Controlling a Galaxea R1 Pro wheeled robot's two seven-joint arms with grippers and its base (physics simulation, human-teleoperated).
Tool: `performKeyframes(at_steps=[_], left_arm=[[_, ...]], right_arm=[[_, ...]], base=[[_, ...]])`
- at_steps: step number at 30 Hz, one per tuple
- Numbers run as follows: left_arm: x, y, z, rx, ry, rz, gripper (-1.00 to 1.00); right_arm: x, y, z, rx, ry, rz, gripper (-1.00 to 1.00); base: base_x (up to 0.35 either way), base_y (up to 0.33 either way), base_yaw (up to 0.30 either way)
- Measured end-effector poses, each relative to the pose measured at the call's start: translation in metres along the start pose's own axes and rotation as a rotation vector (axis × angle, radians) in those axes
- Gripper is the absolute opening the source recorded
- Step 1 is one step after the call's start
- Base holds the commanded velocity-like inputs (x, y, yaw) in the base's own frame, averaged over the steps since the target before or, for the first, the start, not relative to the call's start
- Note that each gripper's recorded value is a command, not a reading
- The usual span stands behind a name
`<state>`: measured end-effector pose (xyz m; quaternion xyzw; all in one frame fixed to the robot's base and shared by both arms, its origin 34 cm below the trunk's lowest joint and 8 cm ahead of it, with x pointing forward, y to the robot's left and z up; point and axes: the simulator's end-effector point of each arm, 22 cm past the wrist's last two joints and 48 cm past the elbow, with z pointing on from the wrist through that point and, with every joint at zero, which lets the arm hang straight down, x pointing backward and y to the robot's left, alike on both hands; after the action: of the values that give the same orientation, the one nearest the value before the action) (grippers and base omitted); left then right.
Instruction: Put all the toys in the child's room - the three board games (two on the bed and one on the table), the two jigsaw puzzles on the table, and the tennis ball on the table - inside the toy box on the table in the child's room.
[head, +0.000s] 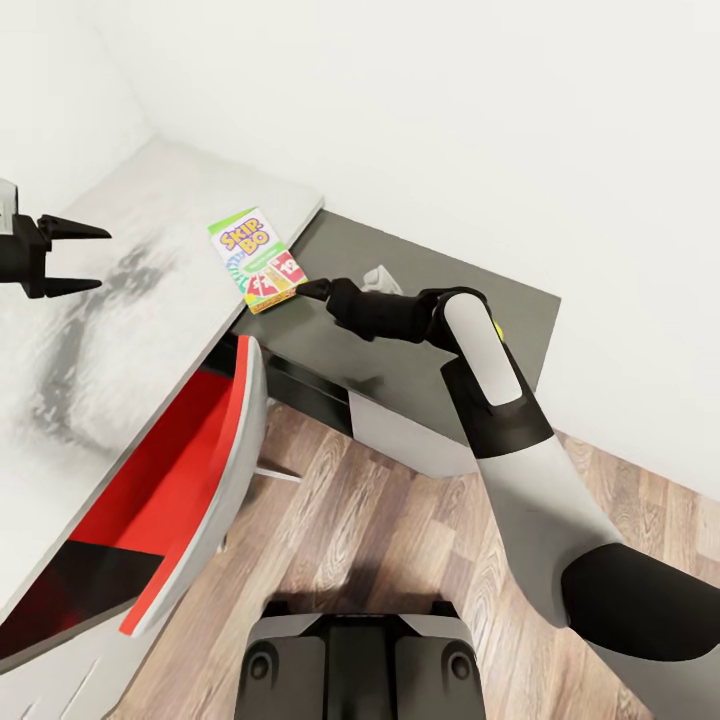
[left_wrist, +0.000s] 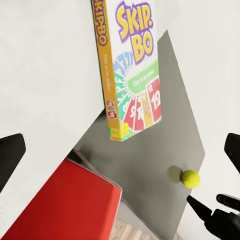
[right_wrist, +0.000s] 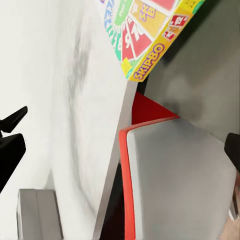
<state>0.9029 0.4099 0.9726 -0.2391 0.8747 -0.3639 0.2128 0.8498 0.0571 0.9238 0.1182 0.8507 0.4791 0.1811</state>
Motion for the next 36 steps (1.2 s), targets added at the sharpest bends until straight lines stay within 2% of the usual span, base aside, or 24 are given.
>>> performKeyframes(at_steps=[10,16,24,30,34,36], left_arm=[[0.001,0.000,0.000,0.004,0.003,-0.005,1.00],[0.003,-0.007,0.000,0.038,0.009,-0.025,1.00],[0.001,-0.005,0.005,0.044,0.010,-0.029,1.00],[0.000,-0.003,0.009,0.045,0.009,-0.030,1.00],[0.000,-0.003,0.009,0.046,0.009,-0.030,1.00],[0.000,-0.003,0.009,0.047,0.009,-0.030,1.00]], right_arm=[[0.000,0.008,0.000,-0.039,0.000,0.000,1.00],[0.000,0.016,0.000,-0.077,-0.001,0.001,1.00],[-0.002,0.009,0.005,-0.079,-0.003,0.012,1.00],[-0.013,0.006,0.009,-0.090,-0.050,0.043,1.00],[-0.013,0.008,0.009,-0.142,-0.085,0.083,1.00],[-0.012,0.013,0.010,-0.200,-0.094,0.102,1.00]], base=[[0.000,-0.004,0.005],[0.000,0.000,0.000],[0.000,0.000,0.000],[0.000,0.000,0.000],[0.000,0.000,0.000],[0.000,0.000,0.000]])
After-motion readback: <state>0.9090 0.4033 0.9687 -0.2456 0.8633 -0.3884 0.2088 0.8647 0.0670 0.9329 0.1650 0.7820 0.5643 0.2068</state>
